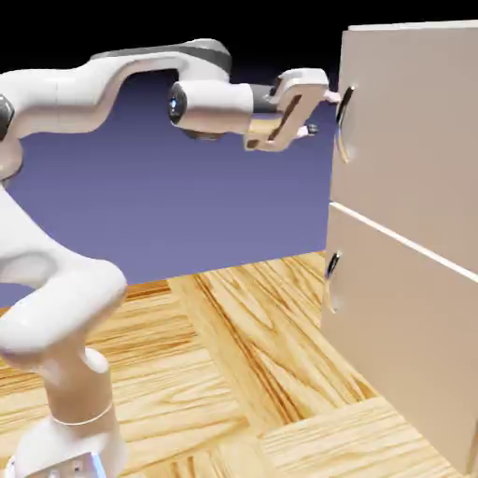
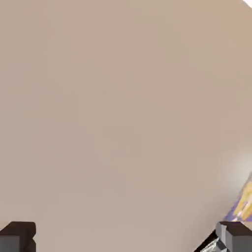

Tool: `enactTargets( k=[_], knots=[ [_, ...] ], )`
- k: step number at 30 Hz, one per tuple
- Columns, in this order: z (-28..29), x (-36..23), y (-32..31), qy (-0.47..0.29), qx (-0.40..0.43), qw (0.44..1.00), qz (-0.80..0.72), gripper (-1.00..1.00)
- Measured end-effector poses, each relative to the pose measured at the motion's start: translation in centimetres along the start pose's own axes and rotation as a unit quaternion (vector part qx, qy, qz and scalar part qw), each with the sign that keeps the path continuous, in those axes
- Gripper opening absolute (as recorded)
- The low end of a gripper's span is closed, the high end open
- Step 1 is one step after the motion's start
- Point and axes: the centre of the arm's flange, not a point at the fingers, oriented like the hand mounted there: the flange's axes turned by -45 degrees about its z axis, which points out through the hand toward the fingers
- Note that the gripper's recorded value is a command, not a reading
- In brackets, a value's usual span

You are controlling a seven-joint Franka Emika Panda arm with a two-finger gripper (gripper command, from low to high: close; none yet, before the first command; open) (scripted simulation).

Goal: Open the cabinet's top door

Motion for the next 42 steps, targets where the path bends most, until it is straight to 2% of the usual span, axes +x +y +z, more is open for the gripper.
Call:
enactTargets(
  k=[6,12,18,19,21,42],
  knots=[
    [1.8,-0.5,3.4,-0.024,0.007,0.988,0.155,0.0],
    [4.0,-0.4,7.4,-0.042,0.004,0.951,0.305,0.0],
    [8.8,-0.8,7.3,-0.042,0.004,0.951,0.305,0.0],
    [9.0,-0.8,7.3,-0.042,0.004,0.951,0.305,-1.0],
    [9.0,-0.8,7.3,-0.042,0.004,0.951,0.305,-1.0],
    [-6.5,5.6,0.5,-0.1,-0.182,0.934,0.29,-1.0]
  ],
)
